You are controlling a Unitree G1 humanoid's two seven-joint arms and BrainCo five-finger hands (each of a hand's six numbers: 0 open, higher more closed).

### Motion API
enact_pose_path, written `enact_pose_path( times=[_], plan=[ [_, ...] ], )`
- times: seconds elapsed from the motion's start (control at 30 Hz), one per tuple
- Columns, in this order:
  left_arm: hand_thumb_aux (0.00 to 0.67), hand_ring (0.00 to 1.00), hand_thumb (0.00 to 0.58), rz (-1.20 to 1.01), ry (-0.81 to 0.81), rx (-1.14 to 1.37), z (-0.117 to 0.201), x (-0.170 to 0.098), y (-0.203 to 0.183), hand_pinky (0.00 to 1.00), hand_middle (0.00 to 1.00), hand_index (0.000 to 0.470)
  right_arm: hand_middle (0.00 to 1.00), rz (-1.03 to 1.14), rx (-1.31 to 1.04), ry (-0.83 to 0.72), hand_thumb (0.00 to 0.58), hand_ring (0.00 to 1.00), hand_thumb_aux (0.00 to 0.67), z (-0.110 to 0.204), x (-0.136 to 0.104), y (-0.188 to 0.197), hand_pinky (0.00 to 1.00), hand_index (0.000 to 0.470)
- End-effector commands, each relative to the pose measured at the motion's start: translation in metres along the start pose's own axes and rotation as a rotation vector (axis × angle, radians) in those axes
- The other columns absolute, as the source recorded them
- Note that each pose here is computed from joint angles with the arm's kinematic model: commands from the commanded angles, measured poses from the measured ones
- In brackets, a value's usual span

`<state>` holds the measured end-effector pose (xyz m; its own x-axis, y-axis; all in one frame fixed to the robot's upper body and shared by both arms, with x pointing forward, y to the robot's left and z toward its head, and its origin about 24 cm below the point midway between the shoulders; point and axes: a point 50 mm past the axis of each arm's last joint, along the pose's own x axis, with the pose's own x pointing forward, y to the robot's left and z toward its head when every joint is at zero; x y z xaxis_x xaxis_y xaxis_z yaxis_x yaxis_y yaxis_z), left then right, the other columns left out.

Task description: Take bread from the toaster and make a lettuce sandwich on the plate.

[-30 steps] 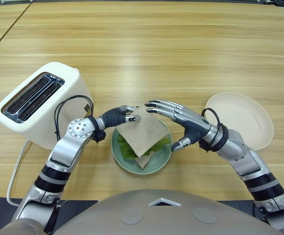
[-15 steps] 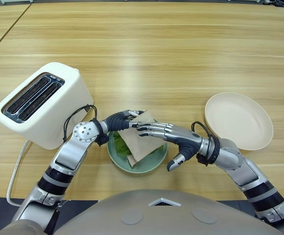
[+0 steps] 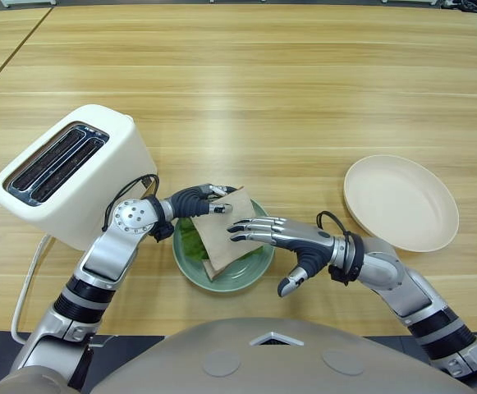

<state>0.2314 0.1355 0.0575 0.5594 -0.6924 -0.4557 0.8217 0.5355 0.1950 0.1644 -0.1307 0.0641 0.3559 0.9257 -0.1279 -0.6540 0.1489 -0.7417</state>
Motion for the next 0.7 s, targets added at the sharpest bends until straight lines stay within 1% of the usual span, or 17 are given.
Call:
enact_pose_path(
  times=[0.03, 0.17, 0.27, 0.4, 0.43, 0.47, 0.5, 0.7],
  plan=[
    [0.67, 0.0, 0.58, 0.008, 0.004, 0.018, 0.0, 0.003, 0.003, 0.0, 0.0, 0.47, 0.0, 0.104, 0.027, 0.04, 0.0, 0.0, 0.0, -0.002, -0.003, 0.014, 0.0, 0.0],
    [0.67, 0.0, 0.58, 0.005, 0.003, 0.016, -0.001, 0.004, 0.001, 0.0, 0.0, 0.47, 0.0, 0.191, 0.05, 0.082, 0.0, 0.0, 0.0, -0.008, -0.002, 0.028, 0.0, 0.0],
    [0.67, 0.0, 0.58, 0.003, 0.002, 0.013, -0.002, 0.006, 0.0, 0.0, 0.0, 0.47, 0.0, 0.298, 0.023, 0.17, 0.0, 0.0, 0.0, -0.018, -0.002, 0.045, 0.0, 0.0],
    [0.67, 0.0, 0.58, 0.008, 0.002, 0.012, -0.003, 0.008, 0.0, 0.0, 0.0, 0.47, 0.0, 0.393, -0.064, 0.286, 0.0, 0.0, 0.0, -0.03, -0.001, 0.057, 0.0, 0.0],
    [0.581, 0.0, 0.57, 0.016, -0.001, 0.014, -0.002, 0.008, 0.002, 0.0, 0.0, 0.407, 0.0, 0.403, -0.079, 0.295, 0.0, 0.0, 0.0, -0.03, 0.0, 0.059, 0.0, 0.0],
    [0.239, 0.0, 0.34, 0.034, -0.01, 0.017, 0.0, 0.009, 0.004, 0.0, 0.0, 0.168, 0.0, 0.415, -0.093, 0.301, 0.0, 0.0, 0.0, -0.029, 0.001, 0.06, 0.0, 0.0],
    [0.0, 0.0, 0.0, 0.053, -0.022, 0.017, 0.002, 0.009, 0.007, 0.0, 0.0, 0.0, 0.0, 0.425, -0.105, 0.305, 0.0, 0.0, 0.0, -0.028, 0.002, 0.061, 0.0, 0.0],
    [0.0, 0.0, 0.0, 0.232, -0.25, 0.101, 0.039, 0.001, 0.03, 0.0, 0.0, 0.0, 0.0, 0.453, -0.122, 0.32, 0.0, 0.0, 0.0, -0.026, 0.004, 0.065, 0.0, 0.0]
  ],
)
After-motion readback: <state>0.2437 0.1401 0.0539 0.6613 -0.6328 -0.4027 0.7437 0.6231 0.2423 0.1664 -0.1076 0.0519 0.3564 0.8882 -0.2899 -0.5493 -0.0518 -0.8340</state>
